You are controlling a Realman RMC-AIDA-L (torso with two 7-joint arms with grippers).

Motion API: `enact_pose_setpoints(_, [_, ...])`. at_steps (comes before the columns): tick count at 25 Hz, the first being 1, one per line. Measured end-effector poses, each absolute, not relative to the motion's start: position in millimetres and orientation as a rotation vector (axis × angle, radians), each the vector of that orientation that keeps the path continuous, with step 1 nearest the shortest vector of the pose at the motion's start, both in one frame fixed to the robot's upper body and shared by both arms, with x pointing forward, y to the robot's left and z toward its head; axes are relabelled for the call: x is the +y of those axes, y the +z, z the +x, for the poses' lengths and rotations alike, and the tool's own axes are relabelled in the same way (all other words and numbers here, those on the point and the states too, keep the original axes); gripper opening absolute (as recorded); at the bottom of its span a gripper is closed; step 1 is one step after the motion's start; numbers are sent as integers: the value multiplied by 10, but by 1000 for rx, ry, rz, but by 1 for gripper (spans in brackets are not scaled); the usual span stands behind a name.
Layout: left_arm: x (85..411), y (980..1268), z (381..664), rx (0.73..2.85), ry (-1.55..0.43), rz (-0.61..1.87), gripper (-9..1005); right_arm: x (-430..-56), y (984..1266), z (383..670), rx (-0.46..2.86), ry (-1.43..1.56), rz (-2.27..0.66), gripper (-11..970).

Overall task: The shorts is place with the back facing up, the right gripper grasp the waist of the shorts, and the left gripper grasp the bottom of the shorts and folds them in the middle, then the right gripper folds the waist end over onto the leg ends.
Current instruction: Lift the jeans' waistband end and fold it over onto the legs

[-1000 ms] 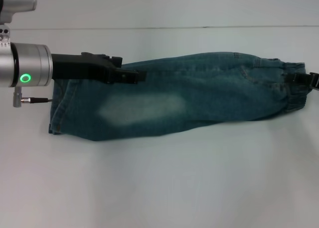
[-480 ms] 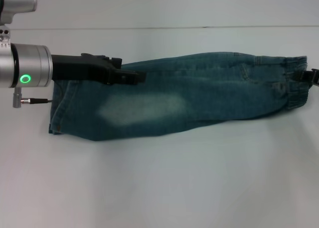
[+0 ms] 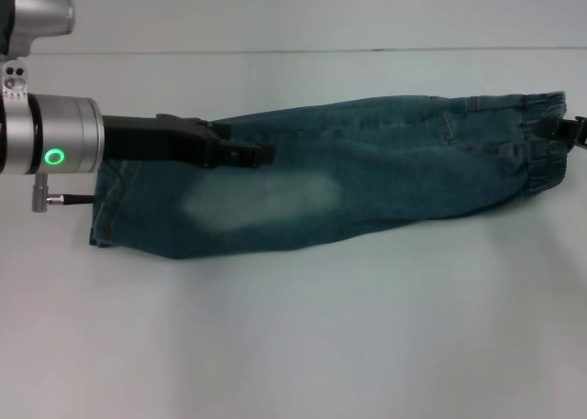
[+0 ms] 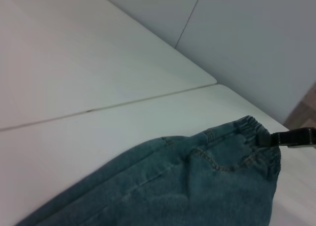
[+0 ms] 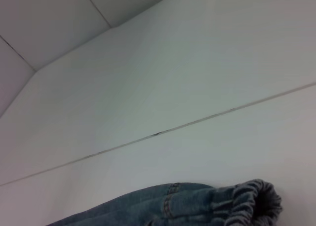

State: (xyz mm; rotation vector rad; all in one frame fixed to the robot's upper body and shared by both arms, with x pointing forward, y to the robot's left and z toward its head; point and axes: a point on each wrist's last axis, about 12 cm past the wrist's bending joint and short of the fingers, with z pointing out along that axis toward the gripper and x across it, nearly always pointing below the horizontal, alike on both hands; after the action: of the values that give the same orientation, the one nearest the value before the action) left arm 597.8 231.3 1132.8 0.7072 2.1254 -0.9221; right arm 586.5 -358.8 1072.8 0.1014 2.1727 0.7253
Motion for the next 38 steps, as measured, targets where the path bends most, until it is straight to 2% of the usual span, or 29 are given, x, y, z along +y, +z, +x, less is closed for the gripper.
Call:
enact_pose_setpoints(11, [2277, 11339, 5990, 2164, -977, 625, 945, -3564, 10780, 5898, 2163, 734, 74, 107])
enact_pose_setpoints(17, [2214, 11354, 6001, 2171, -1027, 577, 831, -3555, 10804, 5909, 2158, 739, 62, 107])
enact_pose_setpoints(25, [2166, 11279, 6005, 2166, -1080, 497, 609, -3557, 10847, 5899, 2130, 765, 59, 107])
enact_pose_setpoints(38, [1941, 11069, 6010, 2211, -1073, 497, 95, -3555, 10894, 5894, 2116, 774, 46, 106])
